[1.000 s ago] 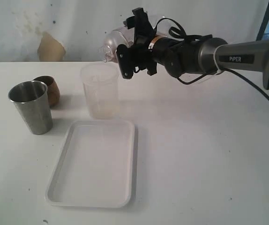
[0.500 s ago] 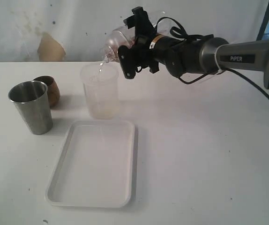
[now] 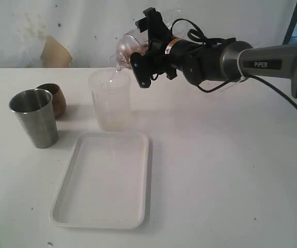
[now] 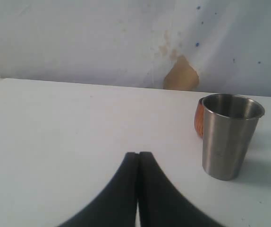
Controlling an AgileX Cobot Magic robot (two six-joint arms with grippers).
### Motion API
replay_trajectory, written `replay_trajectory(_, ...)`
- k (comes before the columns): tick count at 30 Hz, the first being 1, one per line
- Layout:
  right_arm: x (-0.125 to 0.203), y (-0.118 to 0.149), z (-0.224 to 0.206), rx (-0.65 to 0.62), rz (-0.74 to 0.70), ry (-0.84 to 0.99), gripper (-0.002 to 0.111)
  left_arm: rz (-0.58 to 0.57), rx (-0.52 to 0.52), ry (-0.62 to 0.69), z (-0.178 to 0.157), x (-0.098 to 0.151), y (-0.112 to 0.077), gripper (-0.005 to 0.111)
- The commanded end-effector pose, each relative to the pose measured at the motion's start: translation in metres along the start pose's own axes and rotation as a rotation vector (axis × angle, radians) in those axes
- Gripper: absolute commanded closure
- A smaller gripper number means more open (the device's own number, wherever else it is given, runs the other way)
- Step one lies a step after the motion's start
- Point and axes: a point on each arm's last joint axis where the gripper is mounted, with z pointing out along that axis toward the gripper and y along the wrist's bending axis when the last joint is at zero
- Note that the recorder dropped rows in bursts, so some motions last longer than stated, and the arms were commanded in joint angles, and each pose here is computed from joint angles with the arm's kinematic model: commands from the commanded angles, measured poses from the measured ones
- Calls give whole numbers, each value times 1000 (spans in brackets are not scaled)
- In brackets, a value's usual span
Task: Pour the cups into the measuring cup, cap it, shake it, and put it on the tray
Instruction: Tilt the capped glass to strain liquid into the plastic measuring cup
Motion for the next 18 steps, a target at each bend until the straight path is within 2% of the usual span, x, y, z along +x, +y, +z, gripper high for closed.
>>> replay_trajectory(1, 12, -26, -4, 190, -26, 55, 108, -2, -1, -7, 0, 1, 0, 107)
replay_trajectory(3, 8, -31, -5, 233, -23, 56, 108, -2, -1, -7, 0, 1, 0, 107)
replay_trajectory(18, 7, -31, -5, 227, -91, 66, 108, -2, -1, -7, 0, 1, 0, 107)
